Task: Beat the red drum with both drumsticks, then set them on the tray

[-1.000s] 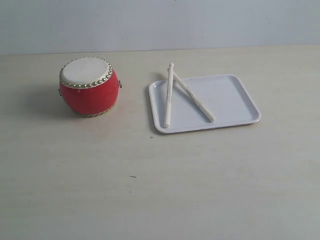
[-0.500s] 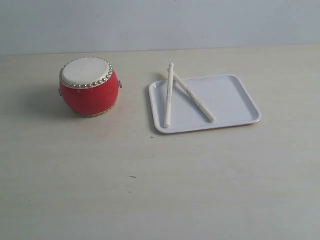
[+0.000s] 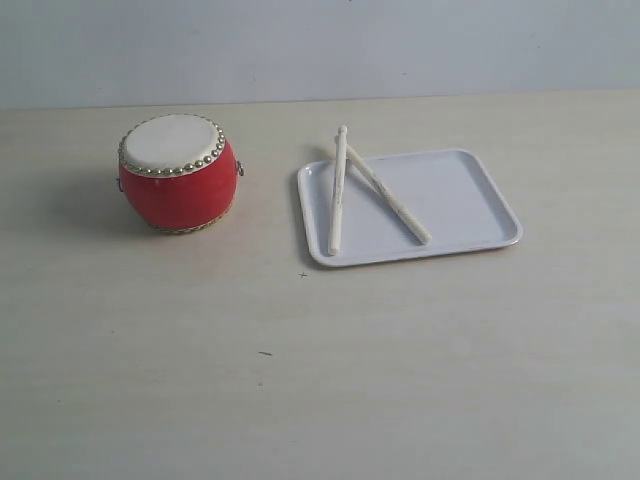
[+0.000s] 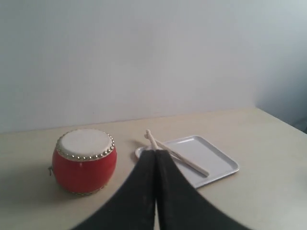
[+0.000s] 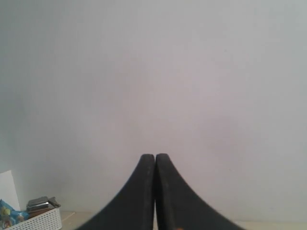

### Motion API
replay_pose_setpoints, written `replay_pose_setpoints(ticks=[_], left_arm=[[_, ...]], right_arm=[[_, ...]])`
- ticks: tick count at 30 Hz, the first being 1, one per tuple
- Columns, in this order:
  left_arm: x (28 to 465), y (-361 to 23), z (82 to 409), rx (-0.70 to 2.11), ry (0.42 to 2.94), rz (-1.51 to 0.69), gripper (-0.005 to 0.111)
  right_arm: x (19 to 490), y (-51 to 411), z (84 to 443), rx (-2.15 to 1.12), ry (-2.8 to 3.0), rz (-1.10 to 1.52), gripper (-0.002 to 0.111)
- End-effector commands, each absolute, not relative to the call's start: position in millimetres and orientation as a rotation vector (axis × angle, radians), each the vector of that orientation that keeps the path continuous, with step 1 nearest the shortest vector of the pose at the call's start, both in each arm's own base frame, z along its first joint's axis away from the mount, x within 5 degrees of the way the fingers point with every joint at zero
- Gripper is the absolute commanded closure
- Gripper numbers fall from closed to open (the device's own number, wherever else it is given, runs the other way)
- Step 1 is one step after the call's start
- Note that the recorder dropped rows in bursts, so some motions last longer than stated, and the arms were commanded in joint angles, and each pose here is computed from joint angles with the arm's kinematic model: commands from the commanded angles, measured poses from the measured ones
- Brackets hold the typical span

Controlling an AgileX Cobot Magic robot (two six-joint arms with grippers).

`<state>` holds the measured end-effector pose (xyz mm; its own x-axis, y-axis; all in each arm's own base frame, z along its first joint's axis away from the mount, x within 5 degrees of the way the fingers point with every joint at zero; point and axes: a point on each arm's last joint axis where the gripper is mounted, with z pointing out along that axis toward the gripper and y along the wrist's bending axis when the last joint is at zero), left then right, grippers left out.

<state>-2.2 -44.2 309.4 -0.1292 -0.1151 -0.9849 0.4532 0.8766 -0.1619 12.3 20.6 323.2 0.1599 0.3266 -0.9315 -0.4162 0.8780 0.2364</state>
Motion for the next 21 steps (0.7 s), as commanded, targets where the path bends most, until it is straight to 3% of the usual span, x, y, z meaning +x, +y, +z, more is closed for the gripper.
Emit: replay_pose_setpoints(ticks=[1,8,21], left_arm=[[8,-44,294,0.225,1.655,-0.537,0.107],[24,-42,273,0.109,1.631,-0.609,0.107],[40,-48,216,0.152,1.645,-0.691,0.107]], right_arm=[[29,16,295,-0.005,1.341,0.491,0.108],[43,14,260,0.052,1.406,0.454,0.108],[55,10,217,0.127,1.492,0.423,0.108]])
